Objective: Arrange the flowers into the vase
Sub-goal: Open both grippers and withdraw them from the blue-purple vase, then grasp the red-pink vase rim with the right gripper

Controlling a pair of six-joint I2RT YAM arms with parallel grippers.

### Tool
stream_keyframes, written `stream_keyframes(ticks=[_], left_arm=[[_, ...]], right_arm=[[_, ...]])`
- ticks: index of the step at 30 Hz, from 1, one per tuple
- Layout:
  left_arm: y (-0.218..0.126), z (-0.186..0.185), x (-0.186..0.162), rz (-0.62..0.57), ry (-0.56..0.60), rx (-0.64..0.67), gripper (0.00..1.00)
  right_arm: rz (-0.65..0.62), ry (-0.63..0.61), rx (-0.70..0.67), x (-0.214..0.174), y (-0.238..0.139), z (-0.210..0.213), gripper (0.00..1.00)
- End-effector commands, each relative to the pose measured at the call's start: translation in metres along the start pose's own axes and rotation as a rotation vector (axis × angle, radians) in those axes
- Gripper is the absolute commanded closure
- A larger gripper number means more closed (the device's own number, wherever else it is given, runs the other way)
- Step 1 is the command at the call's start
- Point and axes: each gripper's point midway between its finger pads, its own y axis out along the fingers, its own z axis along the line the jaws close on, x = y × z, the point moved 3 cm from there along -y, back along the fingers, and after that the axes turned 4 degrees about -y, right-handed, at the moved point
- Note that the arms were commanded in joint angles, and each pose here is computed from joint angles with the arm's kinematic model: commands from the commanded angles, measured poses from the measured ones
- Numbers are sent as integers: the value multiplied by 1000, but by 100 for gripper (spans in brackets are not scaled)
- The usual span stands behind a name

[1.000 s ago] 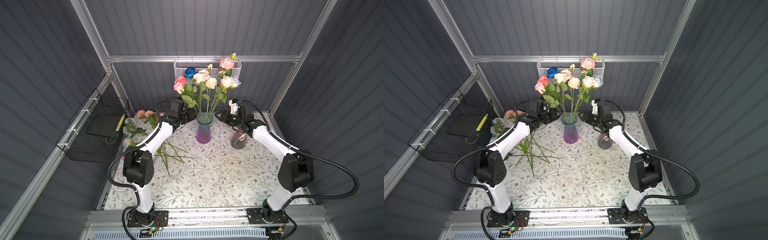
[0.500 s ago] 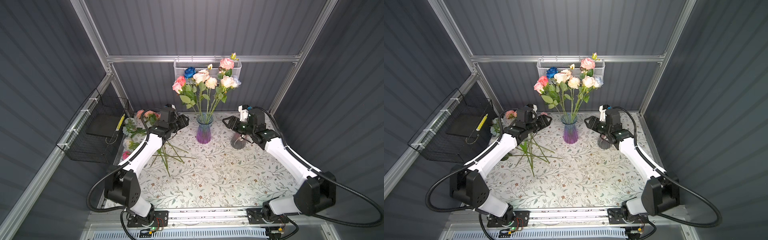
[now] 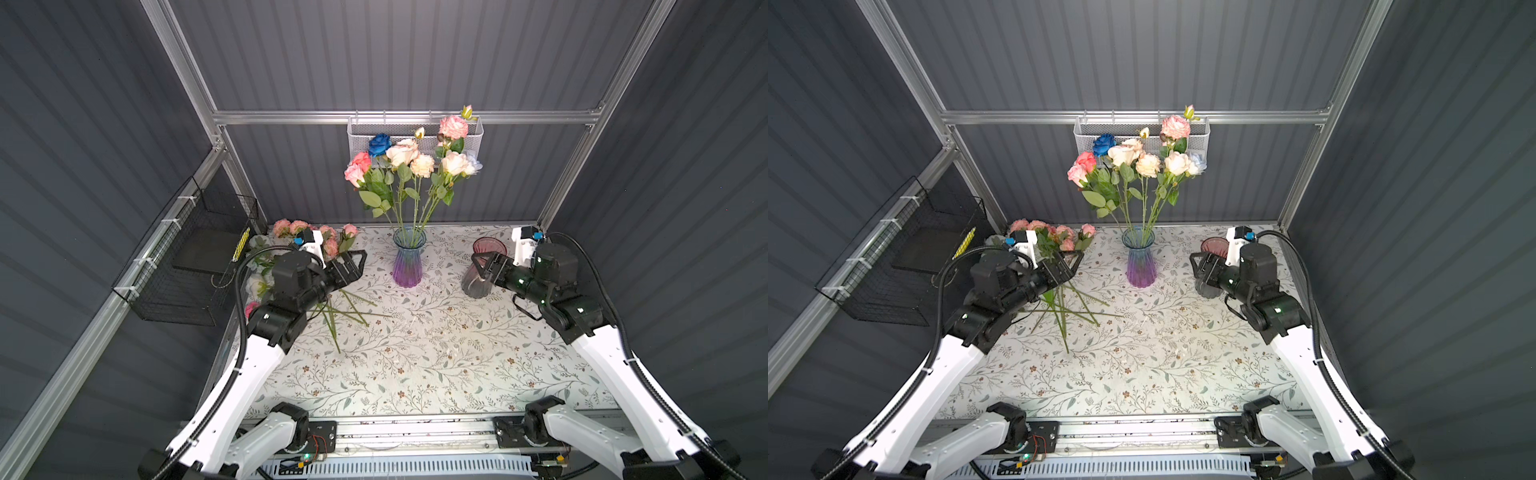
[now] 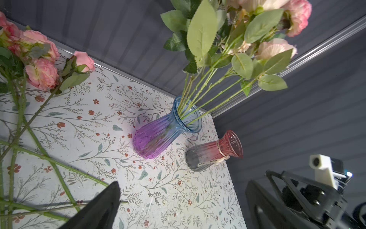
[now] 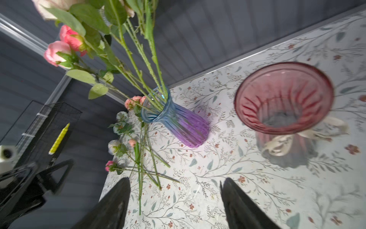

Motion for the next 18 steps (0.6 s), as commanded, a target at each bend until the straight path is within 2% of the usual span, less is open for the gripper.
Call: stream_keyframes(ticks=[1,6,11,16,18], left_arm=[[-13,6,-18,52,0,-9,0],[-33,8,-25,41,9,-13,0],[-45,7,-30,51,31,-16,0],[-53,10,-34,53,46,1,0],[-56,12,-34,49,52,12,0]], right_arm=[[7,7,-222,-5,-4,-45,22],[33,89,-311,15,11,-79,23],[126,137,-361,25,44,-105,27],[208,147,-399,24,71,-125,37],[250,150,-395,21,80,-128,45]])
